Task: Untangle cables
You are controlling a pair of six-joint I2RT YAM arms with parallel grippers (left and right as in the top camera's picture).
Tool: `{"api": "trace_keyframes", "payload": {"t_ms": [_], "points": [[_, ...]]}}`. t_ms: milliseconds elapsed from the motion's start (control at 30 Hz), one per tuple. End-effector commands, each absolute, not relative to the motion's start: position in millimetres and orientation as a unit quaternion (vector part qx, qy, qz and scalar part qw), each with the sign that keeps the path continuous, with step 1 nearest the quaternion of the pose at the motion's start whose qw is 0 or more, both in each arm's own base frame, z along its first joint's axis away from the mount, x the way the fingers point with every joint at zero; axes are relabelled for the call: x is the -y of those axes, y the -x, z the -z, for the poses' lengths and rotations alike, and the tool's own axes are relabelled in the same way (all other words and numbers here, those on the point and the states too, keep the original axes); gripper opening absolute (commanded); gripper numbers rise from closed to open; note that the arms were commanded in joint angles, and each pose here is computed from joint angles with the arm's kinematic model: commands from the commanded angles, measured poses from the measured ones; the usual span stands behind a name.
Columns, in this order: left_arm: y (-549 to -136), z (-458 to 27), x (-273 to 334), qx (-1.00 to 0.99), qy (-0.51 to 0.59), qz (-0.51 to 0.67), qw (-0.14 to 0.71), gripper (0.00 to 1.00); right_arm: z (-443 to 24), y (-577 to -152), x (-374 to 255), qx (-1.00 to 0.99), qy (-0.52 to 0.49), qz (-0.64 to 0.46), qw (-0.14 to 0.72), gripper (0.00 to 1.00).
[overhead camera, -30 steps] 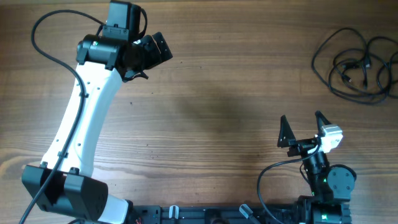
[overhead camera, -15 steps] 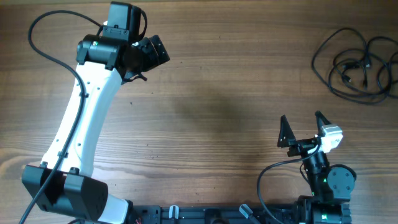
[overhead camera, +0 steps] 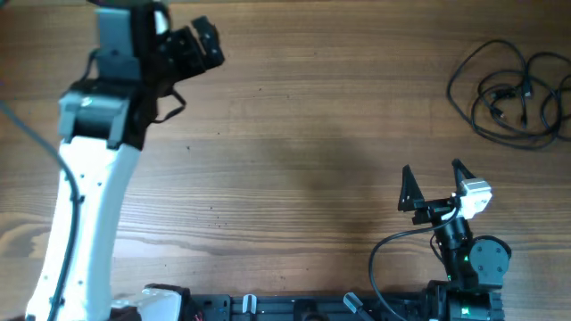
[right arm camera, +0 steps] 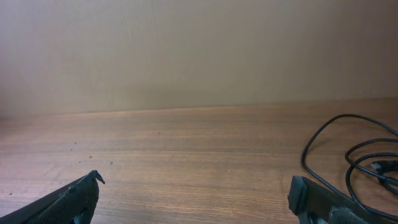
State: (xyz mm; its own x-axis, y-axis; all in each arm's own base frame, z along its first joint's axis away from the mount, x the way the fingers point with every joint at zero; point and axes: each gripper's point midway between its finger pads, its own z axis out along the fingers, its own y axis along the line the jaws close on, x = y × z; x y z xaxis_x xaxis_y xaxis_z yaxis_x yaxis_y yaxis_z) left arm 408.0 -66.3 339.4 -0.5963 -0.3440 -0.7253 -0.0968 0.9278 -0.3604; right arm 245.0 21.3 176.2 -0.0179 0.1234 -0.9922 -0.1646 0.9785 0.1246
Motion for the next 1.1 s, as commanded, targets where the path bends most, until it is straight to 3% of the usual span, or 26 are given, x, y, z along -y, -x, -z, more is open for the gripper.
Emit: {"api": "trace_keyframes", "payload": {"t_ms": [0,167,267,467,700,1067], "points": [[-396.2,-367.4,55.1,-0.858,0.100,0.163,0.476,1.00,-179.4,-244.5,-19.5,-0.700,0.015,-0.094,0.707,1.00],[-376.4,-377.0,42.4,-0.792,0.096,0.175,0.577,1.00,-179.4,-244.5,-19.5,-0.700,0.015,-0.094,0.707,1.00],[-344.1,-348.1,29.2,-0.768,0.103,0.172,0.609,1.00,-179.4,-244.5,-19.5,-0.700,0.015,-0.094,0.707,1.00],[-305.5,-310.2,11.7,-0.746,0.114,0.158,0.636,1.00,-179.4,-244.5,-19.5,-0.700,0.015,-0.094,0.707,1.00],[-267.9,-273.6,13.8,-0.716,0.034,0.101,0.690,1.00,-179.4,-244.5,-19.5,-0.700,0.015,-0.094,0.707,1.00],[-244.0,-201.2,8.0,-0.689,0.029,0.074,0.720,1.00,-179.4,-244.5,-19.5,-0.700,0.015,-0.094,0.707,1.00]]}}
